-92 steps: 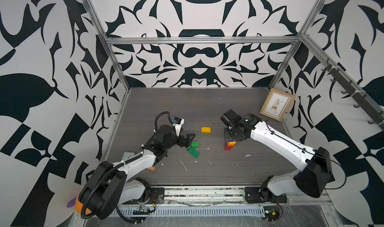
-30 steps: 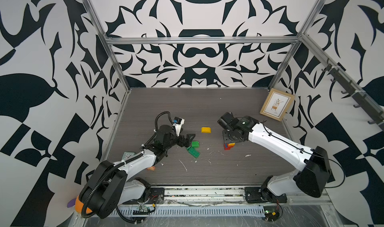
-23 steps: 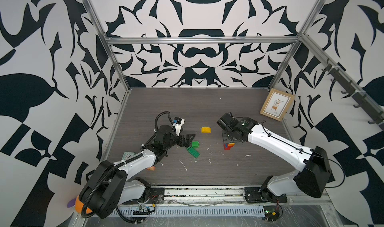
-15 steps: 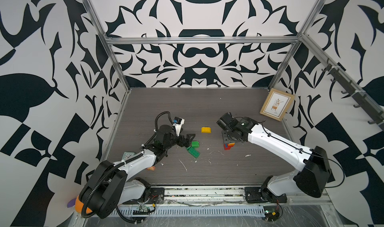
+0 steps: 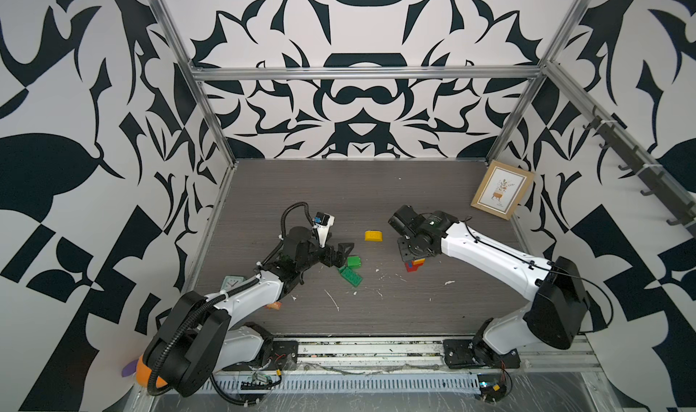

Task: Assemble an ice cream with lego
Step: Assemble the lego brick with the lego brick.

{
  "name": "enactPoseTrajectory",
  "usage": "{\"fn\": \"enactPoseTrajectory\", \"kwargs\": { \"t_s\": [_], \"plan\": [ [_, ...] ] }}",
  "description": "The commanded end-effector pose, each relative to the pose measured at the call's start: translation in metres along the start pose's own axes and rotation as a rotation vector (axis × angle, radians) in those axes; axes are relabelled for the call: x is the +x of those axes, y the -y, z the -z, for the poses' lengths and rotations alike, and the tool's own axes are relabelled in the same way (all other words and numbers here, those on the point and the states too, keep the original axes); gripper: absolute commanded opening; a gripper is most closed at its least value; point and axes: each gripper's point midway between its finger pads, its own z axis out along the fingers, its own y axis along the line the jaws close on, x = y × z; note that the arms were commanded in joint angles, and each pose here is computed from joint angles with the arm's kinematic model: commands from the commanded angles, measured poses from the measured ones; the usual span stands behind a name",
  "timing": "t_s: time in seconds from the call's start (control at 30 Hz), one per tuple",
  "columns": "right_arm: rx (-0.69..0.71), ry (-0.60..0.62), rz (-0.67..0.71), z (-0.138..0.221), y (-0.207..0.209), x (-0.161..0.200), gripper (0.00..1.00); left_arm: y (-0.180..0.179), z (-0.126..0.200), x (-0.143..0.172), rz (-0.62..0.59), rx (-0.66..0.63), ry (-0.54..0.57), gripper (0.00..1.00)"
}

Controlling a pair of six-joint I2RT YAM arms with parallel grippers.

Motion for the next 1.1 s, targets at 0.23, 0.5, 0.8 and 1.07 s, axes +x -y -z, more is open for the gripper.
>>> {"fn": "enactPoseTrajectory", "kwargs": {
  "t_s": [0.23,0.5,0.8,1.07],
  "plan": [
    [0.007,0.082,-0.013,0.032,0.014,-0.013,0.59,0.002,-0.003,-0.011,-0.013,0.004,0.017,0.99],
    [-0.011,0.072,0.014,0.035,0.013,-0.010,0.54,0.002,-0.004,-0.010,-0.011,0.007,0.014,0.99],
    [-0.003,0.046,0.025,0.025,0.012,-0.009,0.52,0.002,-0.005,-0.010,-0.011,0.007,0.011,0.99],
    [-0.053,0.041,0.005,0.022,0.008,-0.006,0.50,0.002,-0.005,-0.010,-0.011,0.007,0.013,0.99]
  ]
}}
